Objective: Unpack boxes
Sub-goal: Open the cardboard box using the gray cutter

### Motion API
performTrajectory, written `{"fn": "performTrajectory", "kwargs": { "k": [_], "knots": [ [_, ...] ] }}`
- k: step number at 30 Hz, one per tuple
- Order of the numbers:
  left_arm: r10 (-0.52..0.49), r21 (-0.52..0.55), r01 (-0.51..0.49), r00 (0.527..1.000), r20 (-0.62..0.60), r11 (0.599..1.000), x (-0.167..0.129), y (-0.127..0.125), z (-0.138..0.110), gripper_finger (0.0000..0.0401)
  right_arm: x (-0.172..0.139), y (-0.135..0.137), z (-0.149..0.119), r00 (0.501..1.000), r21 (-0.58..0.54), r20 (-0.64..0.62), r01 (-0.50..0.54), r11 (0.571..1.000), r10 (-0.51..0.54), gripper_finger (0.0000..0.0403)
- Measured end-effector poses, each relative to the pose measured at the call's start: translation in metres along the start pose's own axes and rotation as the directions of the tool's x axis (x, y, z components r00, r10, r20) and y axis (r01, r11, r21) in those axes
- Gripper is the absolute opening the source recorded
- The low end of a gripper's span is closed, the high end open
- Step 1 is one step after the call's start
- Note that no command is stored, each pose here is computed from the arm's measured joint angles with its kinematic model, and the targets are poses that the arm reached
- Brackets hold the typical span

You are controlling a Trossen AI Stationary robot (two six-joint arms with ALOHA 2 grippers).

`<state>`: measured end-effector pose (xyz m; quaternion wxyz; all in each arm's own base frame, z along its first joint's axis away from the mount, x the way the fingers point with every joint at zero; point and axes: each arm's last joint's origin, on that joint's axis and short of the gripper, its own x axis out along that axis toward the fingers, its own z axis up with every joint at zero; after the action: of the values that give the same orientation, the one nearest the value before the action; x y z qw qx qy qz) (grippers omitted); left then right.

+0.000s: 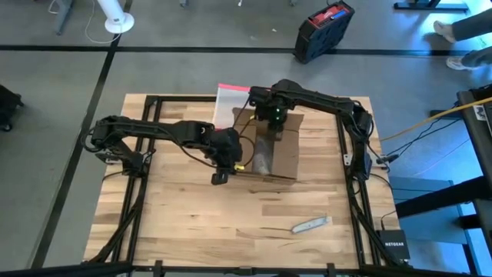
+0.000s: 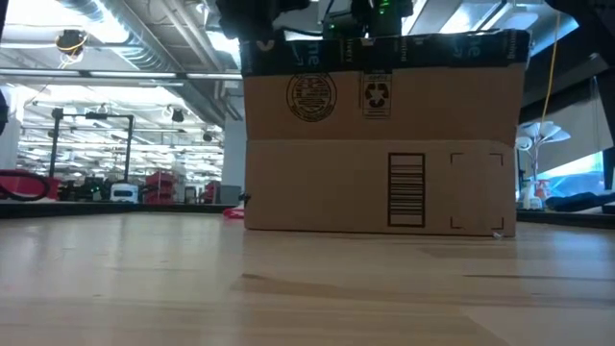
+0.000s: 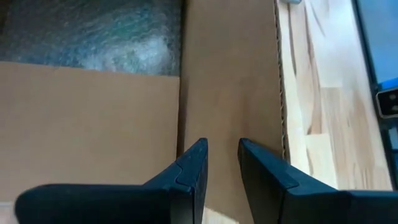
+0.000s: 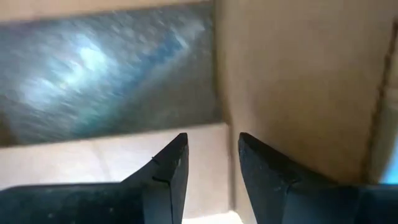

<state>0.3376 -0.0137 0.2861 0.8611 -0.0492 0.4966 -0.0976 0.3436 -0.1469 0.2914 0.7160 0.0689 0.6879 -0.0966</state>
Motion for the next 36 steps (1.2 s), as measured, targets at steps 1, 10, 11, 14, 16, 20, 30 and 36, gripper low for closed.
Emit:
{"fn": "performTrajectory", "kwargs": {
  "k": [1,10,11,14,16,20,30,36],
  "knots": [
    [-0.001,0.011,0.001,1.0,-0.005,1.0,0.0,-0.001,-0.001,0.0084,0.0,-0.001,0.001,1.0,0.01,0.01,-0.017,1.0,0.017,0.0131],
    [-0.001,0.048,0.003,0.999,-0.038,0.999,0.008,-0.004,-0.008,0.0084,0.001,-0.004,-0.003,0.999,-0.014,-0.032,0.011,1.0,-0.012,0.0131],
    [-0.002,0.05,0.004,0.999,-0.04,0.999,0.008,-0.005,-0.008,0.0084,0.001,-0.004,-0.003,0.999,-0.018,-0.036,0.022,1.0,-0.022,0.0131],
    [-0.008,0.054,0.01,0.999,-0.033,0.998,0.008,-0.005,-0.007,0.0084,-0.007,-0.004,-0.005,0.998,-0.026,-0.053,0.041,0.999,-0.042,0.0131],
    [-0.008,0.063,0.01,1.0,-0.023,0.998,0.008,-0.005,-0.006,0.0084,-0.016,-0.003,-0.005,0.998,-0.026,-0.034,0.053,0.998,-0.054,0.0131],
    [-0.001,0.076,0.002,1.0,-0.007,0.997,0.007,-0.005,-0.005,0.0084,-0.043,0.0,-0.004,0.995,-0.031,0.027,0.097,0.995,-0.096,0.0131],
    [-0.009,0.084,0.008,1.0,0.007,0.996,0.005,-0.003,-0.003,0.0084,-0.064,0.034,0.002,0.933,-0.157,0.149,-0.306,0.939,0.329,0.0131],
    [-0.067,0.035,0.071,0.993,-0.097,0.997,0.011,-0.007,-0.015,0.0084,-0.056,0.072,0.001,0.769,-0.3,0.086,-0.587,0.752,0.634,0.0131]
  ]
}}
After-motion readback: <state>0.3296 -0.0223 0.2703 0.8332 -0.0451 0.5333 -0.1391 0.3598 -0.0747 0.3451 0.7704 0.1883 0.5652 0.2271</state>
